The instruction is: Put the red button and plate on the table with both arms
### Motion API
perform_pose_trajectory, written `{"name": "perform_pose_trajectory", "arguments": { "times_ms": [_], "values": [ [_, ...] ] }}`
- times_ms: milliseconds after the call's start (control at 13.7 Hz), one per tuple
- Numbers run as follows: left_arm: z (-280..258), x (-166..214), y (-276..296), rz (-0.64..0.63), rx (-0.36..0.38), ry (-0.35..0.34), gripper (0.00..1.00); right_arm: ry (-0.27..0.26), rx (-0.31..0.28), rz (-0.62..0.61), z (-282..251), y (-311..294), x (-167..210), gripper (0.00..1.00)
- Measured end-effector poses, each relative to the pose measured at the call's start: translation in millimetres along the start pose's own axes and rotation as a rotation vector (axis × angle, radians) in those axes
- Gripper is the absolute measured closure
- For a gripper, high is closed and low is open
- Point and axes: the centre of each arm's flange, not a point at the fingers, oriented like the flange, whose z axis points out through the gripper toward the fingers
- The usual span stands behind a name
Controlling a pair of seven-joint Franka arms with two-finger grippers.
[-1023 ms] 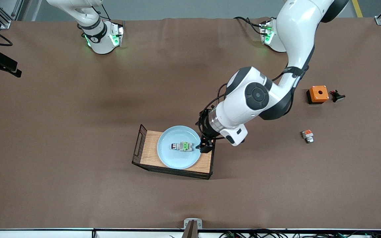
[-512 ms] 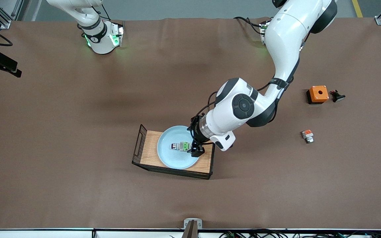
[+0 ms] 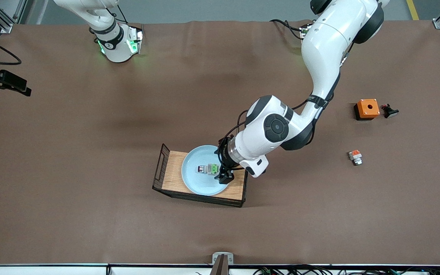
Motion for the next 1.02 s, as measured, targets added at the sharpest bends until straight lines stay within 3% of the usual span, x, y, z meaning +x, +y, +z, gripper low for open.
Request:
{"name": "perform_pose_trajectory", "arguments": {
  "times_ms": [219,439,804,1023],
  "values": [
    [5,-2,-2,0.003,-0.006,-0.003,0.00,-0.029,-0.001,0.001,15,0,11,0.00],
    [9,-4,-3,0.008,-0.011,-0.003,0.00,-0.024,0.002,0.037,12,-3,11,0.00],
    [8,-2,-1,0.006,-0.018,-0.001,0.06,-0.058,0.066,0.282,10,-33,7,0.00],
    [8,-2,-1,0.006,-0.019,-0.002,0.32,-0.073,0.089,0.420,10,-50,5,0.00]
  ]
}}
